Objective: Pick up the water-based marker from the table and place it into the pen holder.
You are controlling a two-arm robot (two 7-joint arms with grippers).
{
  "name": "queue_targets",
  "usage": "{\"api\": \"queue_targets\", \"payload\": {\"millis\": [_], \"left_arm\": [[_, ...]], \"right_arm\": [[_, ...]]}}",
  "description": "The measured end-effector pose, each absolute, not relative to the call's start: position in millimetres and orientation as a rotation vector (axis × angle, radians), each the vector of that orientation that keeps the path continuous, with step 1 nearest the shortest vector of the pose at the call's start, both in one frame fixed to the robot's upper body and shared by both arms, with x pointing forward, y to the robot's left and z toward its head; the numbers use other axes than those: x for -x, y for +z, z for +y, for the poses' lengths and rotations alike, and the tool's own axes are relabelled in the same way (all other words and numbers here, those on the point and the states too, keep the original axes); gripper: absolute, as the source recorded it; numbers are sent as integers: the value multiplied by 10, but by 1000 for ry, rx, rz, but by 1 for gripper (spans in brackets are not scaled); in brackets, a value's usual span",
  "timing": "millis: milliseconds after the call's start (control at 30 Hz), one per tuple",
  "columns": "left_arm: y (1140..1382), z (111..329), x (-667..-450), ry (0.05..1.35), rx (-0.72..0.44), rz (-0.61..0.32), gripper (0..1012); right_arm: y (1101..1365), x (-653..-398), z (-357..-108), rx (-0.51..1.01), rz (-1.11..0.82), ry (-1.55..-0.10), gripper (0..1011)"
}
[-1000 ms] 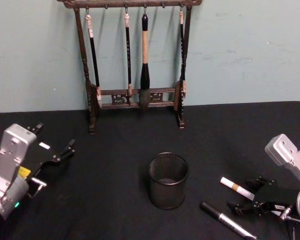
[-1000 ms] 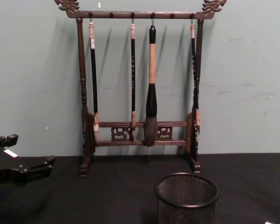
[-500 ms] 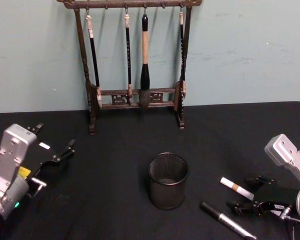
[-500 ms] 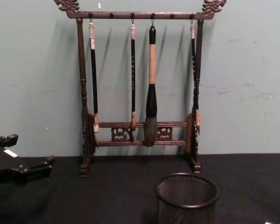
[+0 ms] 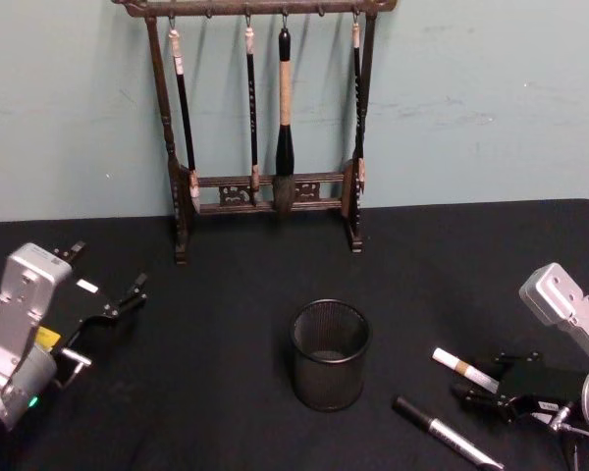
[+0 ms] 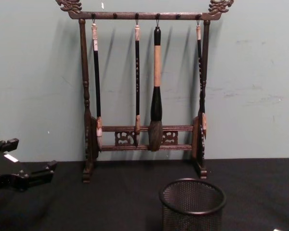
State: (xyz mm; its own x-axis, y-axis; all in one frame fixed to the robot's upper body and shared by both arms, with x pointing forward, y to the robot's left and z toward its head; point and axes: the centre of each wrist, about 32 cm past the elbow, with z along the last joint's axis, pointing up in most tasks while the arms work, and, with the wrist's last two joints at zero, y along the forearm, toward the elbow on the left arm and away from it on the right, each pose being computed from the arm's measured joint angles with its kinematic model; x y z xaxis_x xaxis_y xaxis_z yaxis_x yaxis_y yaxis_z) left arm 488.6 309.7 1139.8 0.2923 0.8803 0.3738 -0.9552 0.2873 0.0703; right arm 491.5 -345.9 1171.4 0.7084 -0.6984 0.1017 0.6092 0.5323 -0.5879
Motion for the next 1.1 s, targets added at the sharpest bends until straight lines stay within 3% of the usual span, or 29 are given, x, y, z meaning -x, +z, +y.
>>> {"api": "queue_targets", "payload": {"millis": [100,467,1100], "left_arm": [[11398,3097,-4886,1248,-305,-285,1008],[11398,3097,-4886,1248,-305,-285,1008],[11398,3097,-4886,1248,-305,-285,1008]], "right_arm": [[11714,-4915,-3459,639,153,-783,478],[11714,-4915,-3459,639,154,-783,164],[11714,-4916,-3459,639,154,-783,164]]}}
